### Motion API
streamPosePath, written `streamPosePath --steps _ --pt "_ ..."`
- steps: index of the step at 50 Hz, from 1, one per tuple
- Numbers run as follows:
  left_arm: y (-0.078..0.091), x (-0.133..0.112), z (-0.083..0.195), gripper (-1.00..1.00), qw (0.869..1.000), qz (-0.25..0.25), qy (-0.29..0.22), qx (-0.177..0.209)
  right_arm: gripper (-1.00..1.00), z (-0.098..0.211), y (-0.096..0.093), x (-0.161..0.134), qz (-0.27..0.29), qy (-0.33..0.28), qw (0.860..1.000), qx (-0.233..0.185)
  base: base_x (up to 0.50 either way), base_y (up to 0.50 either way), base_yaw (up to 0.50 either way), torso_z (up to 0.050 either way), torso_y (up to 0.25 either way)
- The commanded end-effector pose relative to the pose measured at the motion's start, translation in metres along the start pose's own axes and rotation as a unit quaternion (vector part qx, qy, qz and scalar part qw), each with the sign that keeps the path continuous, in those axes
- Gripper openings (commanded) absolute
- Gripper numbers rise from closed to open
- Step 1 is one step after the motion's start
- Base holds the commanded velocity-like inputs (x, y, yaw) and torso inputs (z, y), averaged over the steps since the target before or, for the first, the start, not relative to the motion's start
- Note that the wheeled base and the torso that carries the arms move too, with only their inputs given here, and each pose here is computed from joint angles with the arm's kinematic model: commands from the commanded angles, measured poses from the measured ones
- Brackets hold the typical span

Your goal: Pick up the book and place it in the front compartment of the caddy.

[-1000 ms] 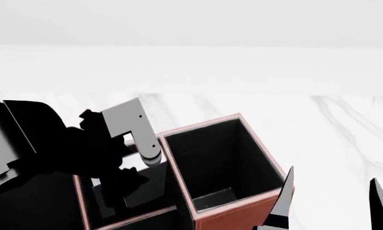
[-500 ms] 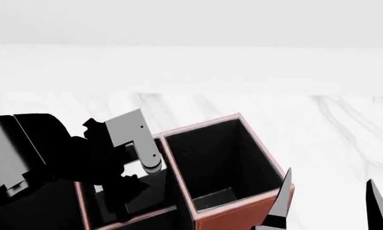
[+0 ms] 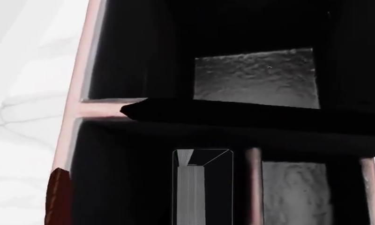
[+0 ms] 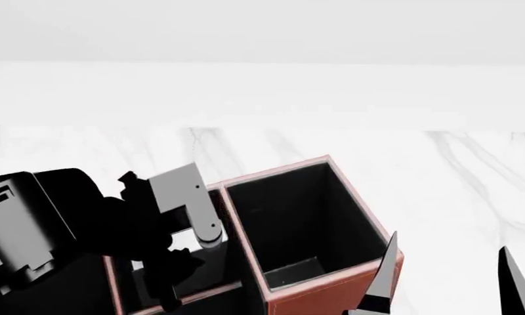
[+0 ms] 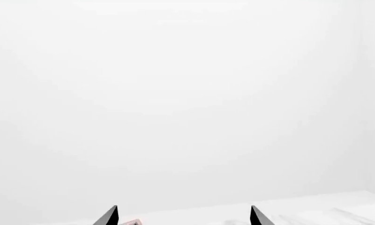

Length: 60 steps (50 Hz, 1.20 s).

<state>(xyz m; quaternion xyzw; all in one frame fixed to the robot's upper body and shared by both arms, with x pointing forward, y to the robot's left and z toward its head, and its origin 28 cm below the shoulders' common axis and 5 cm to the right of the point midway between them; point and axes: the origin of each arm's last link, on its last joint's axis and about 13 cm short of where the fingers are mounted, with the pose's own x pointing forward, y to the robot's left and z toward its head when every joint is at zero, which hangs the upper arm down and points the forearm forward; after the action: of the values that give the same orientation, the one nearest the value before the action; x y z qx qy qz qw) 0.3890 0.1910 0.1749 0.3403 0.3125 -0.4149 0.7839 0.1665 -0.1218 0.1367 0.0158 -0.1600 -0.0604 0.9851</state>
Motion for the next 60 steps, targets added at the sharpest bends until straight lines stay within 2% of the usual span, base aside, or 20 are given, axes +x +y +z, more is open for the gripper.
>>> streamPosePath --steps 1,46,47,60 --pt "0.004 0.004 0.0 -1.0 1.0 0.014 -0.009 0.006 1.0 -0.002 0.0 0.0 -0.001 0.002 1.0 -0.001 0.0 0.0 0.0 0.0 0.0" --pt "0.001 0.023 -0.015 -1.0 1.0 0.013 -0.007 -0.015 1.0 -0.006 0.001 0.001 0.0 0.009 1.0 -0.001 0.0 0.0 0.0 0.0 0.001" --pt "0.0 0.023 -0.015 1.0 1.0 0.012 -0.008 -0.018 1.0 -0.006 0.001 0.001 0.0 0.009 1.0 -0.001 0.01 0.0 -0.01 0.0 0.0" --pt "-0.001 0.022 -0.018 1.0 1.0 0.011 -0.006 -0.018 1.0 -0.006 0.001 0.001 0.001 0.009 1.0 -0.001 0.0 0.0 0.0 0.0 0.0"
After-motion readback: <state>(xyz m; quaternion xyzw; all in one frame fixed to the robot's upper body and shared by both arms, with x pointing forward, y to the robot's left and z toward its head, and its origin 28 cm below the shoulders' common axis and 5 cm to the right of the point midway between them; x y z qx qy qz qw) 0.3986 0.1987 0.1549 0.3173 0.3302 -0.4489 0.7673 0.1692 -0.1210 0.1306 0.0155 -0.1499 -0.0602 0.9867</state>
